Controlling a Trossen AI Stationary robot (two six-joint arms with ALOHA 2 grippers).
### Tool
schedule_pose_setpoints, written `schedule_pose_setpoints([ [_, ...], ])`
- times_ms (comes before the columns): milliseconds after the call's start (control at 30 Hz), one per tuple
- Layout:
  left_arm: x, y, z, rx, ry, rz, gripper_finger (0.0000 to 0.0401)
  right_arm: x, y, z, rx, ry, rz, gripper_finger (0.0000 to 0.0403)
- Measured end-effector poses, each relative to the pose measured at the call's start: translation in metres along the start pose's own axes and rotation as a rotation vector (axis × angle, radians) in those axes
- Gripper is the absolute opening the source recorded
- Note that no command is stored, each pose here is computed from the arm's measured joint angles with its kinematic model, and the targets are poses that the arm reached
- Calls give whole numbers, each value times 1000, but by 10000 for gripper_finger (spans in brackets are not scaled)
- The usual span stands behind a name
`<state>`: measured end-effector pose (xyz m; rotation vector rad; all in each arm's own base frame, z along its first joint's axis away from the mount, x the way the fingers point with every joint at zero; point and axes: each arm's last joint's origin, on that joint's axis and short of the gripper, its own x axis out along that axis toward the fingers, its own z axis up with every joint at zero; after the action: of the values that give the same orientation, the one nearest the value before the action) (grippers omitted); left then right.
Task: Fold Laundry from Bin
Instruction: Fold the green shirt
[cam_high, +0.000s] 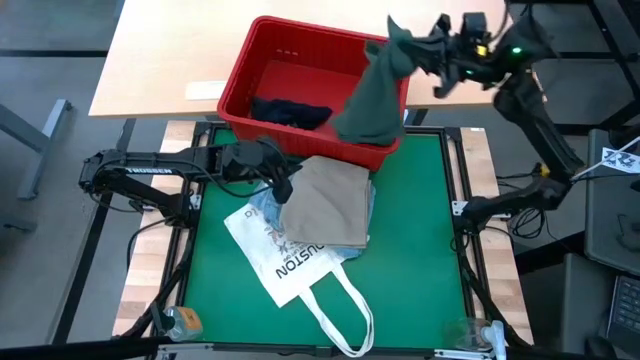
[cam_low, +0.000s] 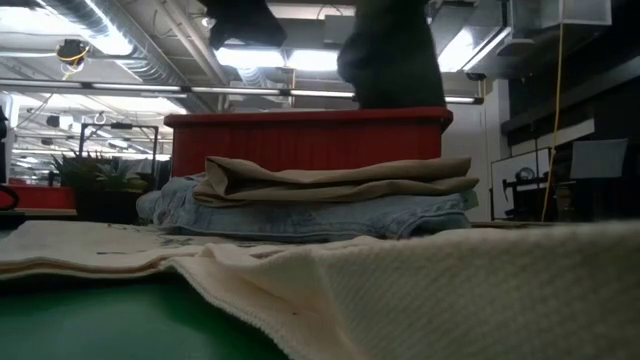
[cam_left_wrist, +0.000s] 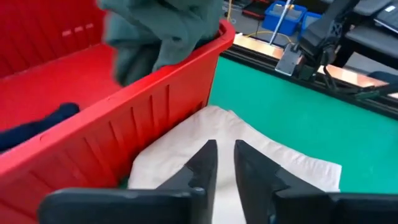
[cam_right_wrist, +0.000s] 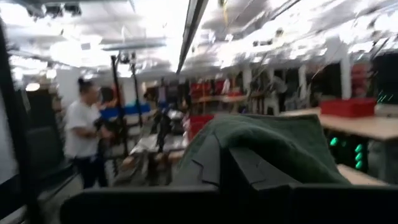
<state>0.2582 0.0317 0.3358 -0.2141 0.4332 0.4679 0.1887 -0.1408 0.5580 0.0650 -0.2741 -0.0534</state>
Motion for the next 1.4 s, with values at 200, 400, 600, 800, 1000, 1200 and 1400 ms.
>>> schedule_pose_setpoints([
  [200, -1, -5, 3, 20, -25, -83, 113, -21, 34, 14, 15, 44, 67, 2],
  [400, 1, -20, 12, 23, -144, -164, 146, -40, 59, 32, -17, -31, 97, 3],
  [600, 18, -39, 20, 192, -321, -130, 149, -44, 63, 35, -19, -45, 86, 4],
  [800, 55, -46, 13, 221, -364, -4, 149, -44, 63, 35, -19, -45, 85, 5],
  [1000, 92, -47, -6, 250, -291, 38, 149, -44, 63, 35, -18, -43, 85, 5],
  [1200, 116, -39, -16, 245, -267, 121, 149, -44, 63, 35, -4, -44, 86, 5],
  [1400, 122, -24, -8, 200, -323, 172, 149, -44, 63, 35, 13, -43, 86, 5],
])
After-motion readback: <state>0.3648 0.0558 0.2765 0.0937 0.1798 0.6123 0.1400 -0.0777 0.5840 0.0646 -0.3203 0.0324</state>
